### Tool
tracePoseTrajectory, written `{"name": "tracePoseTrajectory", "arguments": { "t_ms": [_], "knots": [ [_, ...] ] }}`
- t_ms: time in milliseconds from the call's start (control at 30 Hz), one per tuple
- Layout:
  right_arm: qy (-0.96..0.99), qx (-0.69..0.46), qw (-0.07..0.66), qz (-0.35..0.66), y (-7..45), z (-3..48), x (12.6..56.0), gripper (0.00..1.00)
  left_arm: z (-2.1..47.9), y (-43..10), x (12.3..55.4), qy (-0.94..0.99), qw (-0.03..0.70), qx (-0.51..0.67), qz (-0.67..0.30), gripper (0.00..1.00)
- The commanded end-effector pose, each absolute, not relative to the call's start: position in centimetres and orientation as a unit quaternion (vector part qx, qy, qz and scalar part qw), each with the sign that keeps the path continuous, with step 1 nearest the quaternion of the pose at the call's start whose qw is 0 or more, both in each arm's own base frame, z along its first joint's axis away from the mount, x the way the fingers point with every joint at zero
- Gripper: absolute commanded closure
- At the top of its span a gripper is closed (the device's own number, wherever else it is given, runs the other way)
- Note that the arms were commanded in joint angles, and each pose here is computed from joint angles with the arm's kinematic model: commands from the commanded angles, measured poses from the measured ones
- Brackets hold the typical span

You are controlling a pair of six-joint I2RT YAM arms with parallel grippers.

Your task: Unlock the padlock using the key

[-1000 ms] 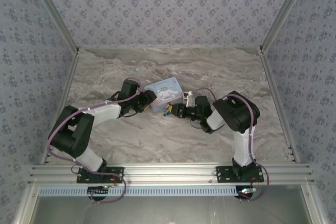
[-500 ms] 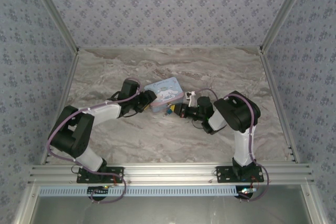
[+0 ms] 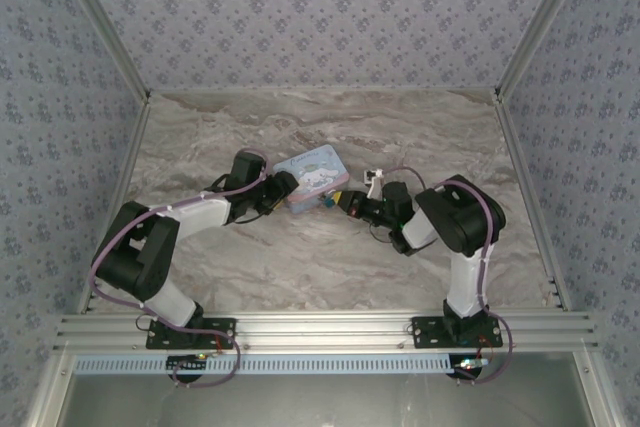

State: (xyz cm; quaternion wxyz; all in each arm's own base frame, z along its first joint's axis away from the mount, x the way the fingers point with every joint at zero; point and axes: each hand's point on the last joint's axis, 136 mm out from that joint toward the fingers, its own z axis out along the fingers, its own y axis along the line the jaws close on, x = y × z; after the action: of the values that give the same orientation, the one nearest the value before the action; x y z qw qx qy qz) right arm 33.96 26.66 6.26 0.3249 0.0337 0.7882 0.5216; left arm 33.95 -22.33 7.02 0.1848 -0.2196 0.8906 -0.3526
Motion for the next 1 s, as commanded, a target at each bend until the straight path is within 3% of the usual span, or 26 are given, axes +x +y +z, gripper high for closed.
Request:
{"name": "tracePoseTrajectory", "arguments": {
  "t_ms": [0, 133, 333, 600, 967],
  "knots": [
    [0.785, 0.037, 0.350, 0.511, 25.8, 7.5, 34.2, 1.00, 3.6, -20.5, 30.9, 0.919, 0.134, -0.232, -0.290, 0.33],
    [0.793, 0.032, 0.354, 0.494, 24.9, 7.9, 33.5, 1.00, 5.4, -20.9, 31.7, 0.913, 0.157, -0.215, -0.310, 0.25],
    [0.823, -0.009, 0.355, 0.444, 23.9, 9.2, 31.9, 1.00, 10.4, -20.3, 32.7, 0.897, 0.233, -0.186, -0.327, 0.01],
    [0.872, -0.095, 0.318, 0.359, 22.3, 12.4, 28.2, 1.00, 16.2, -16.8, 32.2, 0.884, 0.331, -0.152, -0.292, 0.00],
    [0.942, -0.128, 0.158, 0.268, 19.8, 12.4, 21.5, 1.00, 17.9, -10.6, 28.9, 0.878, 0.407, -0.168, -0.188, 0.01]
  ]
}}
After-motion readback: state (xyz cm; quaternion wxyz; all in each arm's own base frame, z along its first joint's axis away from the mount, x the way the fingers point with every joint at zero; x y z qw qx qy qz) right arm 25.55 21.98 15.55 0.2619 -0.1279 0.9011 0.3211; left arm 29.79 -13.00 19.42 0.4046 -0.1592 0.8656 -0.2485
